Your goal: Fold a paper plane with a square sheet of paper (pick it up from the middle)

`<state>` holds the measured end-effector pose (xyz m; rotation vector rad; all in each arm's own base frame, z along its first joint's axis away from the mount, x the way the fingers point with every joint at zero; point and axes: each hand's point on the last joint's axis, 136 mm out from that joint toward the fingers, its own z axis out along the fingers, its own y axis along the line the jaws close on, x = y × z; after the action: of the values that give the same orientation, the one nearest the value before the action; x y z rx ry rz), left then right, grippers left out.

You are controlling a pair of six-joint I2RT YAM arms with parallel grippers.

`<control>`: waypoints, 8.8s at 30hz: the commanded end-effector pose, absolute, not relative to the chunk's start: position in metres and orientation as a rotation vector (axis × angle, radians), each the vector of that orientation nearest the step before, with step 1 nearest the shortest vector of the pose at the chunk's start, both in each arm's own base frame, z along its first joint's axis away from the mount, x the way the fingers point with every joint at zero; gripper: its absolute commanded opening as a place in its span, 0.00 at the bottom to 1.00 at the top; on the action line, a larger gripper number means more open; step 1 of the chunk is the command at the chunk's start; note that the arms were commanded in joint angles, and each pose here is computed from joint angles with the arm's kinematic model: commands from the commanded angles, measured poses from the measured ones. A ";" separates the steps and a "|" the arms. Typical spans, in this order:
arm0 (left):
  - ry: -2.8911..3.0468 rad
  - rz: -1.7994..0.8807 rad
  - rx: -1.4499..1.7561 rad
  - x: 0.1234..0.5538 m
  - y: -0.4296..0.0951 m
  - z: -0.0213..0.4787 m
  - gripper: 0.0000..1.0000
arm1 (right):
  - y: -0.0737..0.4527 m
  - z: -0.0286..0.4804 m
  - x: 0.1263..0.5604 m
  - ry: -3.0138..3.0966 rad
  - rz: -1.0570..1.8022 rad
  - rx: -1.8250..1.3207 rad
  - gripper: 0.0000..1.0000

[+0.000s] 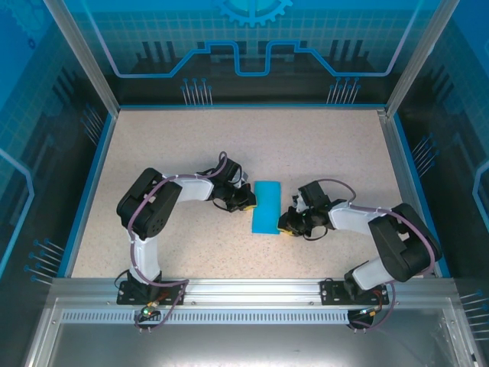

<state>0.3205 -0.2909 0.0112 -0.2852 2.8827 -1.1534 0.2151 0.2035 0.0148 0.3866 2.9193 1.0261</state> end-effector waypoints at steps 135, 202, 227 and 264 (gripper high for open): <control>2.868 -1.229 -0.179 0.270 -0.349 0.048 0.06 | 0.246 0.019 0.307 2.757 1.155 0.155 0.11; 3.188 -0.790 -0.324 0.222 -0.296 -0.028 0.04 | 0.195 -0.005 0.365 2.822 0.836 0.229 0.12; 3.195 -0.756 -0.333 0.218 -0.291 -0.033 0.04 | 0.175 0.008 0.433 2.746 0.734 0.273 0.11; 2.891 -1.026 -0.107 0.346 -0.327 0.043 0.08 | 0.258 0.023 0.288 2.749 1.012 0.194 0.11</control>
<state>0.3419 -0.3246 0.0380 -0.1521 2.8908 -1.0021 0.2761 0.2474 0.0171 0.1893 2.7920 0.9929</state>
